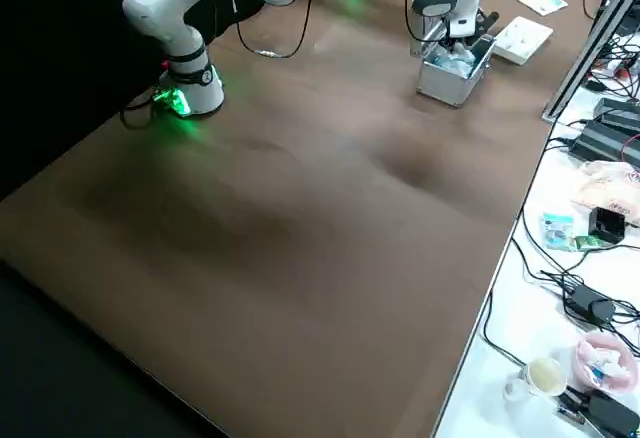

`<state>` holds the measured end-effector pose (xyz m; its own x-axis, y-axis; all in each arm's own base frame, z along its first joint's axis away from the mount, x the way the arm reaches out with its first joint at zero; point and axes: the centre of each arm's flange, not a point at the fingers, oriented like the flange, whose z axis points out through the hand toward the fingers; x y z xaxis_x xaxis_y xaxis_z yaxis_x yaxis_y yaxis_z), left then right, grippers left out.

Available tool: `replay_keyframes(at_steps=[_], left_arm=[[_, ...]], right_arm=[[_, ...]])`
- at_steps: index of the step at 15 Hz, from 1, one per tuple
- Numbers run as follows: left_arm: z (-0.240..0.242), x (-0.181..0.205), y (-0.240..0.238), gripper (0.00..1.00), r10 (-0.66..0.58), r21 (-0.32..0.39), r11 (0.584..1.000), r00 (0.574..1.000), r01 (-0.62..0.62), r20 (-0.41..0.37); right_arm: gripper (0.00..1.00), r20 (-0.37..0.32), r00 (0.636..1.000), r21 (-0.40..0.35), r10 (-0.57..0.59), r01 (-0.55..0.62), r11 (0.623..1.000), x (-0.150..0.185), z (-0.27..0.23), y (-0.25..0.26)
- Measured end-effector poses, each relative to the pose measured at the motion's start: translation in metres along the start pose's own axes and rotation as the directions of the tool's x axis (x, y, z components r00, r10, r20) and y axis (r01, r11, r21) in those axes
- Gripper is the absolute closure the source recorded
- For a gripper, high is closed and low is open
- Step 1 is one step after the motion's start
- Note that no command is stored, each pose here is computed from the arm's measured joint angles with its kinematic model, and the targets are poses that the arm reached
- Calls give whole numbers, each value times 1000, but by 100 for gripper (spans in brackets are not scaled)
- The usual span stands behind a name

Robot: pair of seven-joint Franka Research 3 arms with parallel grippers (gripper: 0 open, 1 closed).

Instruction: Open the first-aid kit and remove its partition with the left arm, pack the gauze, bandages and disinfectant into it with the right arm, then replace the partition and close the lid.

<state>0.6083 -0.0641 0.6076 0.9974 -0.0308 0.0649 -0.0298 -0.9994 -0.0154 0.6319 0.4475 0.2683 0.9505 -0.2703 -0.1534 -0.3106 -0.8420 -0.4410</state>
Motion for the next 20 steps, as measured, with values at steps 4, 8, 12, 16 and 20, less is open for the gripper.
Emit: replay_keyframes(at_steps=[4,8,12,16,20], left_arm=[[0,0,3,0,5,0,1000,1000,-5,0],[0,-1,3,0,6,0,1000,1000,-6,4],[0,-1,3,0,6,0,1000,1000,-6,4],[17,4,9,0,17,-2,1000,999,-17,31],[118,31,41,0,59,-20,998,987,-57,150]], right_arm=[[26,-9,1000,0,6,-6,1000,5,-3,2],[23,-42,999,28,18,-17,999,20,-25,-1],[23,-32,998,-17,45,-46,999,42,-66,9],[22,31,997,-145,71,-66,987,72,-124,43],[19,56,996,-223,64,-50,974,107,-204,95]])
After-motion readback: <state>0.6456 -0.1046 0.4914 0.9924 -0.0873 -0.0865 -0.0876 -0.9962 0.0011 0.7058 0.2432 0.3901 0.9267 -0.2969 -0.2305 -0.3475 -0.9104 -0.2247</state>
